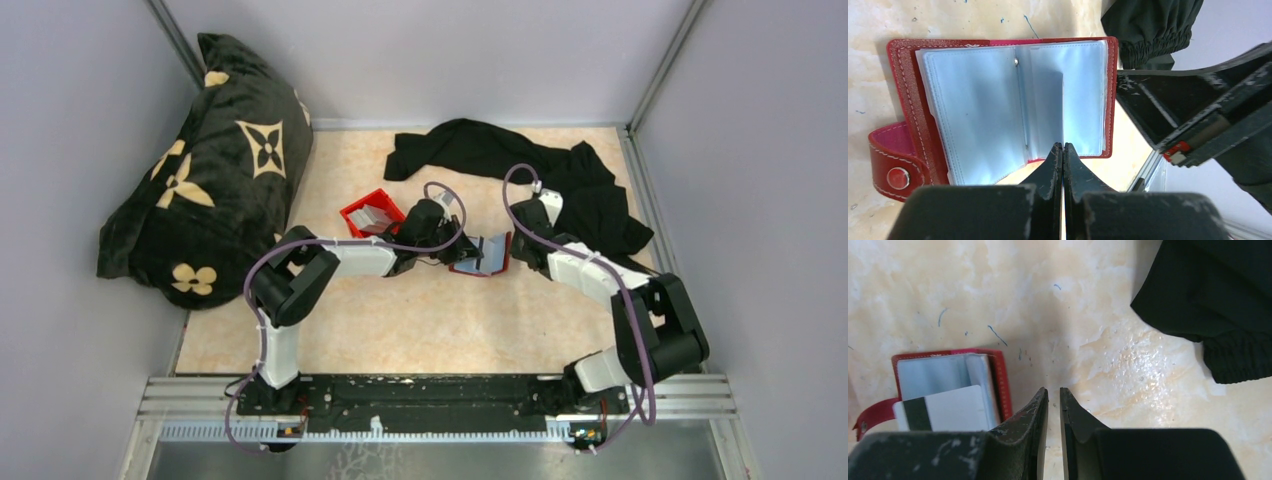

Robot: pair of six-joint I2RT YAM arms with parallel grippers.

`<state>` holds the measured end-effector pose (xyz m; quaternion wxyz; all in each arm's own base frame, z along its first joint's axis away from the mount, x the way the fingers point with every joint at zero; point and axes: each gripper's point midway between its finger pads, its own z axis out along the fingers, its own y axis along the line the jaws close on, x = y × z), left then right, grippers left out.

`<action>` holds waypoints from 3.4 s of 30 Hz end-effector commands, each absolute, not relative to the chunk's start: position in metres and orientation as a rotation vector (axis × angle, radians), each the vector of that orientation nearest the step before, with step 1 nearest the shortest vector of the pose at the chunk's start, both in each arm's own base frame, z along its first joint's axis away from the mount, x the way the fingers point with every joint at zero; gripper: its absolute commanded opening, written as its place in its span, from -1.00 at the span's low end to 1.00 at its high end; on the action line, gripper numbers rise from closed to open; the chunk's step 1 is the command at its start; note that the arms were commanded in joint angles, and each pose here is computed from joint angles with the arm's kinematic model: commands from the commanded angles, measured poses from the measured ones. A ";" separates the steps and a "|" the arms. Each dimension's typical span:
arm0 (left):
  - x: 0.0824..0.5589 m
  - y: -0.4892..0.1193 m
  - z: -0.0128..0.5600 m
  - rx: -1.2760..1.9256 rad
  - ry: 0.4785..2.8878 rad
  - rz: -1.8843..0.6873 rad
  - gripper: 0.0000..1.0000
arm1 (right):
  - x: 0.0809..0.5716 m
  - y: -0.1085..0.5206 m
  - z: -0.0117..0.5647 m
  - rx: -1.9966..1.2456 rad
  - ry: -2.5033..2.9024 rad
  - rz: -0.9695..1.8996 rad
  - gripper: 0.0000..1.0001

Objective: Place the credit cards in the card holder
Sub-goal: Open the card holder at the center of the board, then insert the credit card into the card holder.

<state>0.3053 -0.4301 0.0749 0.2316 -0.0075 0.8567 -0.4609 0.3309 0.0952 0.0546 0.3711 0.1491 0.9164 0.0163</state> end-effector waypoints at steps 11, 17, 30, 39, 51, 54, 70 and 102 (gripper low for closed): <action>0.299 -0.446 0.057 0.061 2.394 -1.200 -1.00 | 0.348 0.098 0.099 0.352 2.229 0.104 -0.70; 0.300 -0.446 0.054 0.064 2.402 -1.180 -1.00 | 0.349 0.106 0.087 0.314 2.270 0.126 -0.70; 0.301 -0.439 0.057 0.071 2.387 -1.146 -1.00 | 0.344 0.121 0.038 0.288 2.389 0.142 -0.72; 0.317 -0.422 0.070 0.043 2.332 -1.124 -1.00 | 0.335 0.118 0.017 0.306 2.433 0.119 -0.73; 0.336 -0.403 0.077 -0.024 2.283 -1.189 -1.00 | 0.333 0.118 0.008 0.305 2.450 0.118 -0.73; 0.333 -0.406 0.073 -0.036 2.291 -1.235 -1.00 | 0.332 0.117 0.007 0.305 2.452 0.115 -0.73; 0.329 -0.411 0.060 -0.107 2.314 -1.295 -1.00 | 0.330 0.117 0.006 0.302 2.456 0.115 -0.73; 0.328 -0.419 0.041 -0.138 2.370 -1.181 -1.00 | 0.329 0.118 0.004 0.298 2.459 0.123 -0.73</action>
